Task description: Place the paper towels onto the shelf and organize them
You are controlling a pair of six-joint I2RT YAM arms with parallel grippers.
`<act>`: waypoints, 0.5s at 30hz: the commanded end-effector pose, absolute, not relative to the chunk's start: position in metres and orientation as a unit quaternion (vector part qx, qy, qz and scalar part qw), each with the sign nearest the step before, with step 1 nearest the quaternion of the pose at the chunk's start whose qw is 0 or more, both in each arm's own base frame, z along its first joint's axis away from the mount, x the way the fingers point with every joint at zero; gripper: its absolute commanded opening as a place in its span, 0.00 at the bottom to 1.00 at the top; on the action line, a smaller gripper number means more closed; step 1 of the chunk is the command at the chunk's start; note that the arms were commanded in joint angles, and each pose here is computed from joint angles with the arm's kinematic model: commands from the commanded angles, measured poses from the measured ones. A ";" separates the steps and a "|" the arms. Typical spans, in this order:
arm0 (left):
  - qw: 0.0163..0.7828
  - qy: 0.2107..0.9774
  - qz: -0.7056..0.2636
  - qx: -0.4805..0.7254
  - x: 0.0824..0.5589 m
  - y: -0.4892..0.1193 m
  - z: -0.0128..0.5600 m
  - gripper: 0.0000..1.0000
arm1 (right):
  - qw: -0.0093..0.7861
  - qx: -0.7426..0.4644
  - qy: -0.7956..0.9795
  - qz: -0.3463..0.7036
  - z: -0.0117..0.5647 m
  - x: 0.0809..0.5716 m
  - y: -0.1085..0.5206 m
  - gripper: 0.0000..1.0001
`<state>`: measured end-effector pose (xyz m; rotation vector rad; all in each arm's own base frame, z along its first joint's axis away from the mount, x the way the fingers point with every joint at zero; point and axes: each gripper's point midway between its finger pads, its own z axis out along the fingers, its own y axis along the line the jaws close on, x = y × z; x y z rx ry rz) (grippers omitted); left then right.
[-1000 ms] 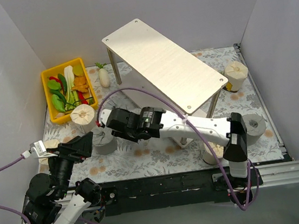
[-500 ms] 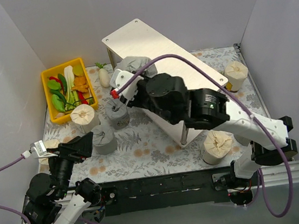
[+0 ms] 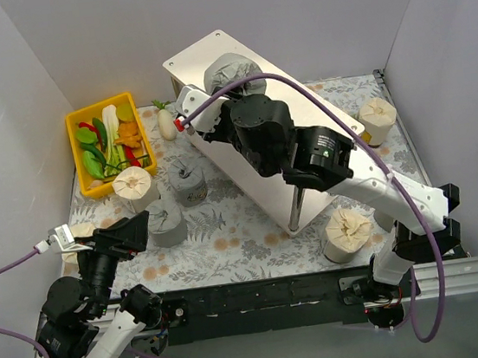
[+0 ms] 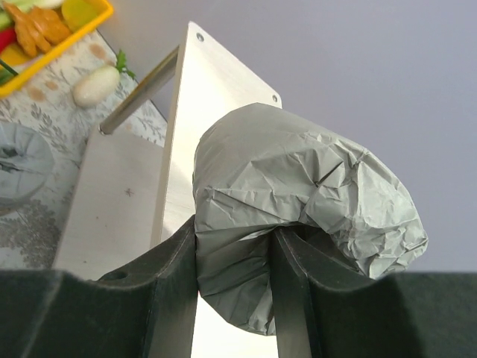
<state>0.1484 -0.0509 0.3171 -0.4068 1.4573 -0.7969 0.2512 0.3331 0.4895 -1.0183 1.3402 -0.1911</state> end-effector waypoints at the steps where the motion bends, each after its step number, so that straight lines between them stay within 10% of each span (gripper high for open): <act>1: 0.661 0.636 -0.353 -0.183 0.145 -0.046 0.316 0.98 | 0.672 -0.420 0.604 -0.085 0.503 0.269 0.317 0.30; 15: 0.662 0.636 -0.354 -0.181 0.145 -0.046 0.317 0.98 | 0.654 -0.438 0.607 -0.108 0.482 0.291 0.322 0.35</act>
